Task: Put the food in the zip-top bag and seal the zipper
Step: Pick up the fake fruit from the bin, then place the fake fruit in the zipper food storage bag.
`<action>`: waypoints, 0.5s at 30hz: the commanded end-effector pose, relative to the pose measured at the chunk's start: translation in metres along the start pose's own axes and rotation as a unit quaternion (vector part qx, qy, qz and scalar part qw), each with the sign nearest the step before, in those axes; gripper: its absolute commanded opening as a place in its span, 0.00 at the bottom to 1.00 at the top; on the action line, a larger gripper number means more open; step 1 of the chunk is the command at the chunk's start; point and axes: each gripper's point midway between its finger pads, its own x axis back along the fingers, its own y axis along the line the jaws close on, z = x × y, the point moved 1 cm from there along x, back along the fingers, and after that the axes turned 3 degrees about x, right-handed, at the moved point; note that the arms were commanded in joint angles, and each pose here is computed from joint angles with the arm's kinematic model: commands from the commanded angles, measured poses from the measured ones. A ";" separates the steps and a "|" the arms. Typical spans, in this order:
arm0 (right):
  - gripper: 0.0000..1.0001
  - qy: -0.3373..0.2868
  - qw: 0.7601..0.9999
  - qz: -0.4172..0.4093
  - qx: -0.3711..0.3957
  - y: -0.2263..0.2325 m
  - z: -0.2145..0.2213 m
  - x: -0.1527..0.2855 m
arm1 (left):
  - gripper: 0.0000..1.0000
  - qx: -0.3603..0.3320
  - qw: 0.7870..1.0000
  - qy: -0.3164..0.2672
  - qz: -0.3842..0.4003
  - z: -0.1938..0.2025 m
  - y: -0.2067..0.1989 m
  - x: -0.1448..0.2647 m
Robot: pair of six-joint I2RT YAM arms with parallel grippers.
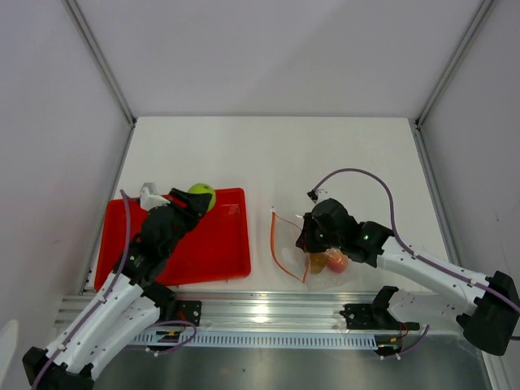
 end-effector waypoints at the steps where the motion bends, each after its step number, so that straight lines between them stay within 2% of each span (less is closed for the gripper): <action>1: 0.00 -0.013 1.000 0.009 -0.013 -0.001 -0.001 0.004 | 0.01 -0.049 0.985 0.030 0.160 0.021 -0.065 0.011; 5: 0.00 -0.016 1.000 0.011 -0.017 -0.002 0.001 0.009 | 0.00 -0.107 0.955 0.088 0.260 0.058 -0.107 0.016; 6: 0.00 -0.019 1.000 0.012 -0.018 -0.002 0.000 0.010 | 0.01 -0.122 0.939 0.125 0.297 0.075 -0.118 0.026; 8: 0.00 -0.021 0.999 0.014 -0.021 -0.003 0.001 0.012 | 0.01 -0.138 0.910 0.145 0.363 0.086 -0.144 0.042; 11: 0.00 -0.026 0.999 0.011 -0.025 -0.002 -0.001 0.016 | 0.01 -0.177 0.864 0.204 0.425 0.122 -0.156 0.065; 15: 0.00 -0.033 0.999 0.010 -0.028 -0.002 -0.002 0.022 | 0.01 -0.194 0.831 0.245 0.459 0.151 -0.152 0.083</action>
